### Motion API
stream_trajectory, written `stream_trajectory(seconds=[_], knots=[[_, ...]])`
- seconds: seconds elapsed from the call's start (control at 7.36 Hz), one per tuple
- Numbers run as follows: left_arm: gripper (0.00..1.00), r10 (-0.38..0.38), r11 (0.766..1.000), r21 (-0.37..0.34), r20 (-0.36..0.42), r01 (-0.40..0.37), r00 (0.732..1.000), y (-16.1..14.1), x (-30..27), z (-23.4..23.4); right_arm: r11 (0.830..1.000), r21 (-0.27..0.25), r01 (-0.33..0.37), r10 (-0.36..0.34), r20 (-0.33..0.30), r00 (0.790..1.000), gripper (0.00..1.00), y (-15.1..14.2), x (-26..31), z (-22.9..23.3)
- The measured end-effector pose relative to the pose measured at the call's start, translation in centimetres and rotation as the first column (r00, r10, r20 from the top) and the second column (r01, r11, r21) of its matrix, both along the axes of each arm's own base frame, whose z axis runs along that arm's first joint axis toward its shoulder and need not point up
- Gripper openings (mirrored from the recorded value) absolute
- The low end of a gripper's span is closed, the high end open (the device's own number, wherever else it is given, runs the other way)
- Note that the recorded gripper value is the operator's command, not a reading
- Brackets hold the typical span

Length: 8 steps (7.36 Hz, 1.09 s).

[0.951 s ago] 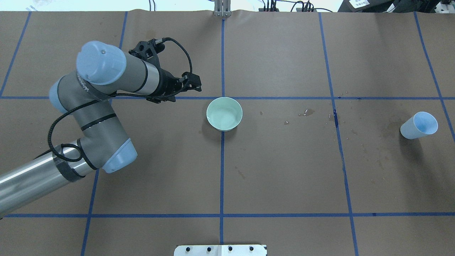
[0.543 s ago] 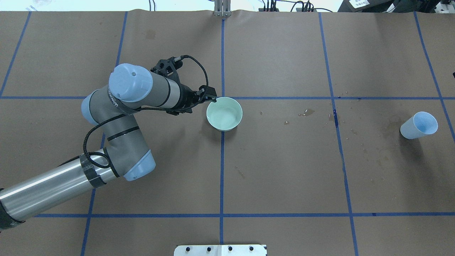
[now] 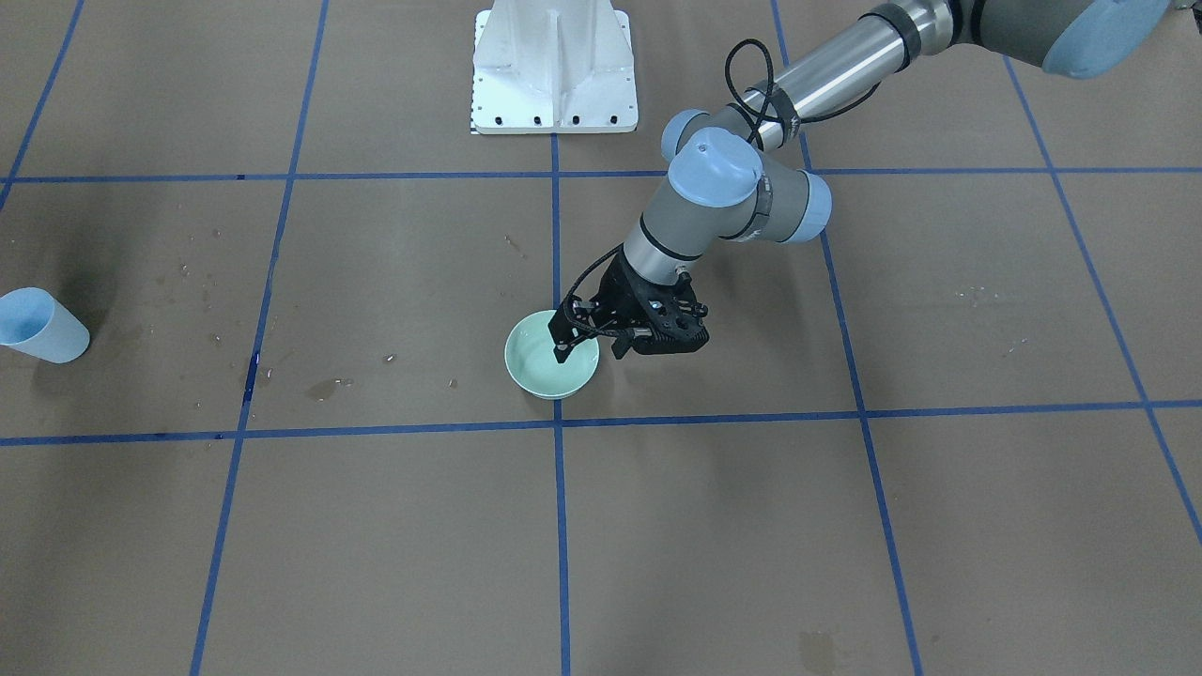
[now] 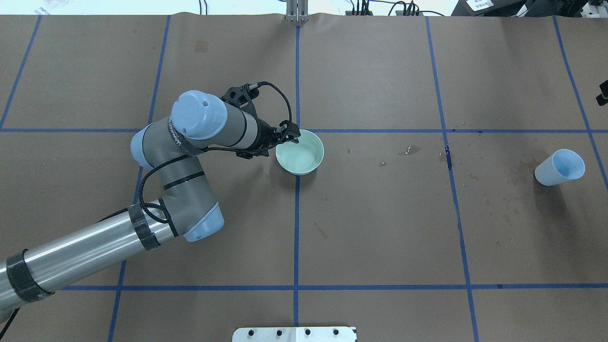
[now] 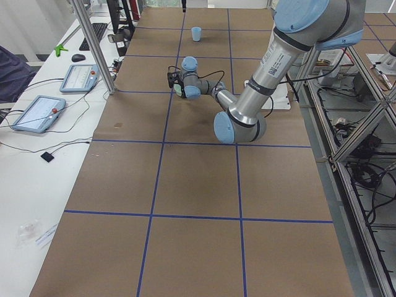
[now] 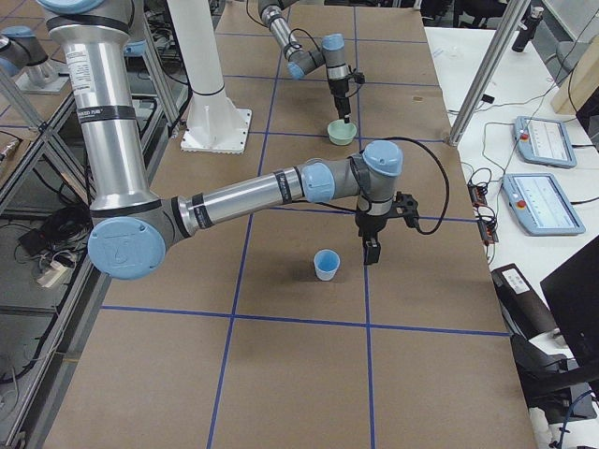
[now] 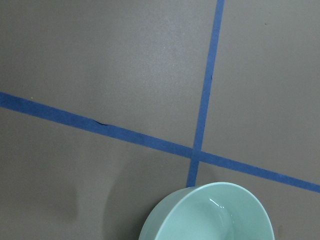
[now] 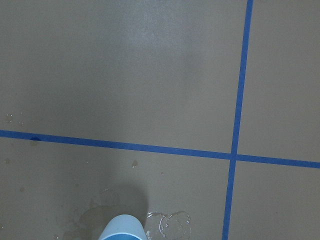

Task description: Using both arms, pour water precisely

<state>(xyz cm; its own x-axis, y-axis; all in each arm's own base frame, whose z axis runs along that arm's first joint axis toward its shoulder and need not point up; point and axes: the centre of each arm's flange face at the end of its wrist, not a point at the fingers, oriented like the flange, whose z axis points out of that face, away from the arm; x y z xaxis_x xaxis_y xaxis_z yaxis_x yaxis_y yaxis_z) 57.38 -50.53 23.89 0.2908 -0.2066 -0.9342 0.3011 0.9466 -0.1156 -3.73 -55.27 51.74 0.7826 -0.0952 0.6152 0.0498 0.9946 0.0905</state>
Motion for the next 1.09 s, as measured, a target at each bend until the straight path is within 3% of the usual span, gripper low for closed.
stream_trajectory(seconds=[0.41, 1.09], knots=[[0.67, 0.009, 1.0, -0.013, 0.028, -0.009, 1.0, -0.12, 0.55, 0.72, 1.0, -0.003, -0.004, 0.004, 0.007, 1.0, 0.99, -0.34, -0.15, -0.25], [0.27, 0.031, 0.998, -0.049, 0.076, -0.027, 0.997, -0.08, 1.21, 0.18, 1.0, -0.008, -0.005, 0.005, 0.006, 1.0, 0.99, -0.53, -0.19, -0.04]])
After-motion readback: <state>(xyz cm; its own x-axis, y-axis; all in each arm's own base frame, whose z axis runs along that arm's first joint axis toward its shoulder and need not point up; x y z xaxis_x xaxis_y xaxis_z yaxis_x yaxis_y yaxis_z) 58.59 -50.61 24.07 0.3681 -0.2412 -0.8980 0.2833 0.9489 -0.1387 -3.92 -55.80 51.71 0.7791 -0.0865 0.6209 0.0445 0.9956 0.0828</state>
